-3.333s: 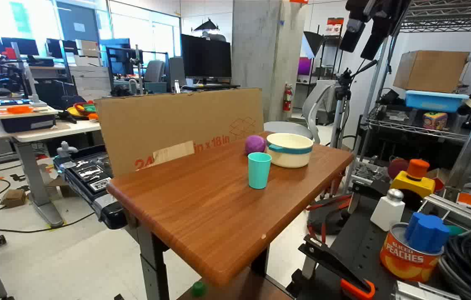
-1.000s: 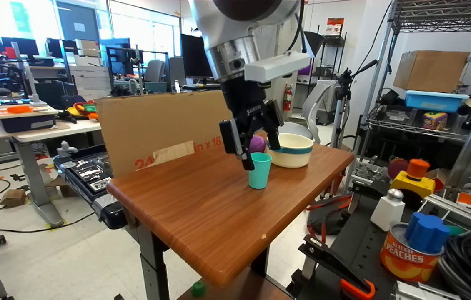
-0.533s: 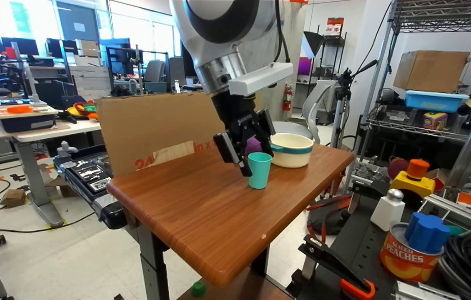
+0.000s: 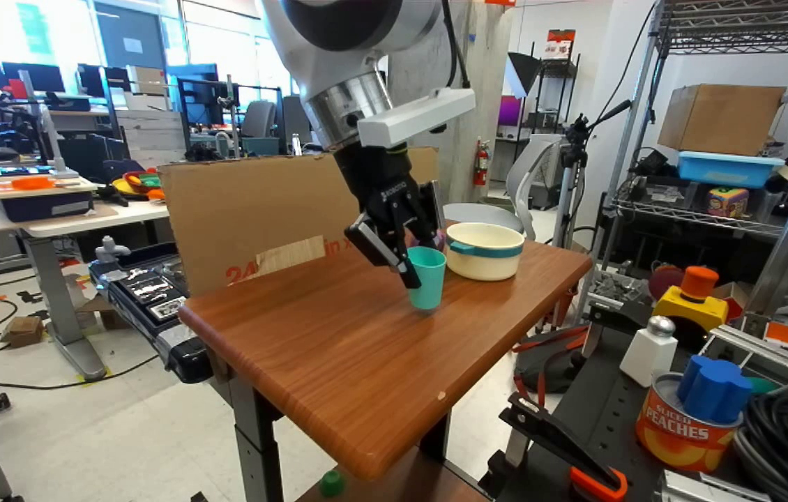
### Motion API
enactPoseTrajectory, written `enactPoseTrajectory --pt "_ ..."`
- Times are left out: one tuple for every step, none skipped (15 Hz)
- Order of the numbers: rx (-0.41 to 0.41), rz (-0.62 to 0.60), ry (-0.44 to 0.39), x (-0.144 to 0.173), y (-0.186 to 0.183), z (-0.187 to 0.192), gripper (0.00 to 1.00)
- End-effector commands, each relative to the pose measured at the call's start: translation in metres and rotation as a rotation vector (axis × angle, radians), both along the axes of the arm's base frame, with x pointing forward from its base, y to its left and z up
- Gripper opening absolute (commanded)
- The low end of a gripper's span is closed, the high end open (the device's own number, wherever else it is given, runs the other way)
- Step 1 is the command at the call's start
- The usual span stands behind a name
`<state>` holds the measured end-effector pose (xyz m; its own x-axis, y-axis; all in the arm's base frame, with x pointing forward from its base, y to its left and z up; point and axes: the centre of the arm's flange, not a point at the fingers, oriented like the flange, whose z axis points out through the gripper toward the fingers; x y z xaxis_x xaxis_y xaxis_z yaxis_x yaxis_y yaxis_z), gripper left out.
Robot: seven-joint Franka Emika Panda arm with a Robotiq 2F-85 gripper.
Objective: Move the cup backwards
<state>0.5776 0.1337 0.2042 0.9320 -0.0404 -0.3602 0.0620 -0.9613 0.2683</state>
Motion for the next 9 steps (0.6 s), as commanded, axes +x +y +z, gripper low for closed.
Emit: enactPoseTrajectory --pt "0.041 -0.004 -0.066 0.007 0.016 0.052 0.18" --pt "0.058 0.006 -0.092 0.013 0.022 0.066 0.18" --pt "0.082 0.020 -0.106 0.020 0.028 0.081 0.18" --pt "0.099 0.030 -0.123 0.029 0.036 0.095 0.18" --pt "0.112 0.040 -0.137 0.036 0.042 0.106 0.18" --pt "0.124 0.043 -0.150 0.046 0.049 0.117 0.18" --pt "0.128 0.043 -0.157 0.056 0.054 0.124 0.18" --pt "0.131 0.044 -0.158 0.065 0.057 0.131 0.18" --pt "0.133 0.041 -0.154 0.074 0.059 0.136 0.18"
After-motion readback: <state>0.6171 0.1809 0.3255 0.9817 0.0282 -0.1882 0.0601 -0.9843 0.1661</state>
